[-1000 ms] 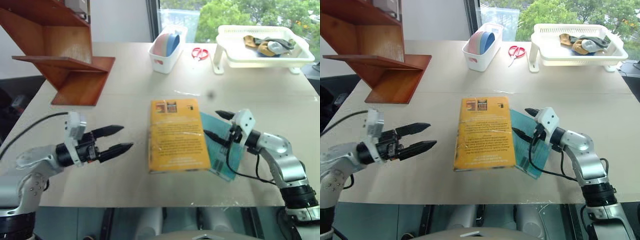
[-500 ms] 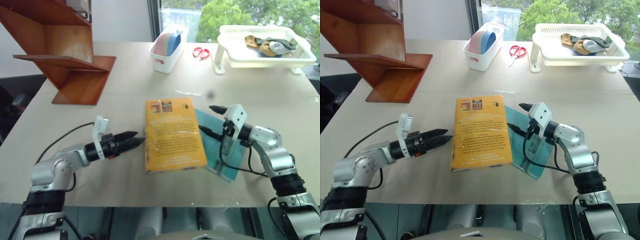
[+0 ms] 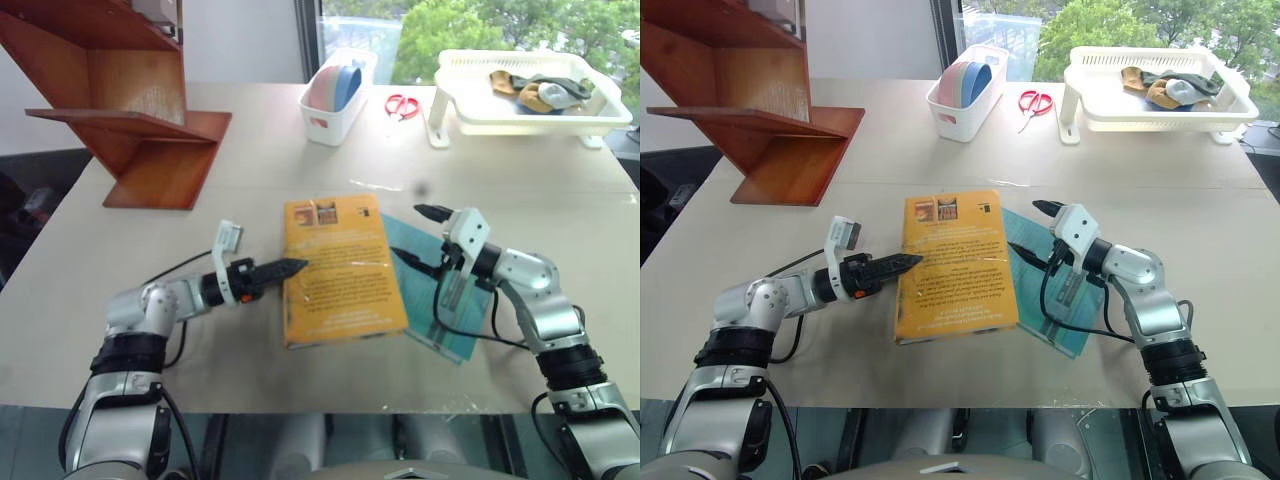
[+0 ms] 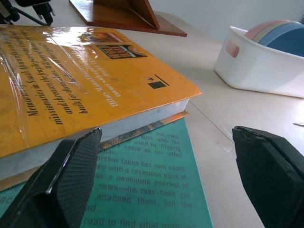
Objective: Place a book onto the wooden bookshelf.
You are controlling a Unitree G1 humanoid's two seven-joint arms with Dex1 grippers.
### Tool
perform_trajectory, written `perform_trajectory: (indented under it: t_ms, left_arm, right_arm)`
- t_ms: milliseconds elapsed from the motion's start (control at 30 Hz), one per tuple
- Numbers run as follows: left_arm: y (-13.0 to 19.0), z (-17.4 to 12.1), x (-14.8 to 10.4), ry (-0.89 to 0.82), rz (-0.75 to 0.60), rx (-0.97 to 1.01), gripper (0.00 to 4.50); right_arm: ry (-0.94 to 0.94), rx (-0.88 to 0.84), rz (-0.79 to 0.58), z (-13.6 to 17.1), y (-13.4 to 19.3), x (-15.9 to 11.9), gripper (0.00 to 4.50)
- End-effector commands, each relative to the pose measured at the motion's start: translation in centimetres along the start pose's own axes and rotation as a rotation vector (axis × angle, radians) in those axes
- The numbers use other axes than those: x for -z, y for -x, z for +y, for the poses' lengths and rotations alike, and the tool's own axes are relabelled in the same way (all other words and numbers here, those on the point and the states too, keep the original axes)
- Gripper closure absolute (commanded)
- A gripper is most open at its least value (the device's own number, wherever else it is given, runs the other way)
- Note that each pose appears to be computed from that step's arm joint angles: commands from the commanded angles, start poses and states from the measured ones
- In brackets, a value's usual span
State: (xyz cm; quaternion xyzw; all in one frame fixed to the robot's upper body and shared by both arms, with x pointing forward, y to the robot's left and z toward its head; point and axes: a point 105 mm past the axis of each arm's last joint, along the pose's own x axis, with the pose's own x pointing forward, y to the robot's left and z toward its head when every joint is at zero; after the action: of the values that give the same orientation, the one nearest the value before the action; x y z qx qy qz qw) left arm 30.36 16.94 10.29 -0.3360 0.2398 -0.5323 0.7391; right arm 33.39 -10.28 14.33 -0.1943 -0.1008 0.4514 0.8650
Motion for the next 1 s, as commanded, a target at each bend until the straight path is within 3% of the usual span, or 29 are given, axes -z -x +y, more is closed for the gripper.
perform_trajectory:
  t_ms: [33, 167, 267, 500, 633, 767, 867, 933, 1000]
  left_arm:
    - [0.2, -0.2, -0.4, -0.005, 0.005, 0.029, 1.26]
    - [0.4, -0.1, -0.5, -0.007, 0.003, 0.028, 3.03]
    - [0.6, 0.1, -0.5, -0.006, -0.005, 0.022, 3.95]
    - [0.9, -0.3, -0.7, -0.005, -0.022, 0.034, 4.05]
    - [1.2, -1.3, -1.5, -0.072, -0.039, 0.029, 4.06]
    - [1.2, -4.8, -3.9, -0.227, -0.064, 0.045, 4.06]
    - [1.5, -8.3, -6.4, -0.519, 0.015, -0.029, 4.06]
    - [1.8, -9.0, -8.2, -0.765, 0.074, -0.166, 4.06]
    - [2.0, -11.8, -11.9, -1.048, 0.037, -0.235, 4.06]
  right_arm:
    - [-0.031, -0.014, -0.046, -0.6, 2.4, -2.4, 0.0]
    - [-0.089, -0.102, 0.029, -0.6, 6.0, -2.8, 0.0]
    - [-0.206, -0.207, 0.056, -0.4, 8.7, -4.4, 0.0]
    - [-0.315, -0.453, 0.106, 0.6, 12.8, -9.2, 0.0]
    - [-0.32, -0.454, 0.084, 0.1, 13.2, -10.6, 0.0]
    - [-0.319, -0.436, 0.072, -0.3, 13.5, -11.1, 0.0]
    - [-0.351, -0.405, 0.04, -1.1, 13.8, -11.3, 0.0]
    - [-0.357, -0.392, 0.041, -1.7, 14.3, -11.2, 0.0]
    - [-0.366, -0.34, 0.0, -3.4, 14.9, -11.7, 0.0]
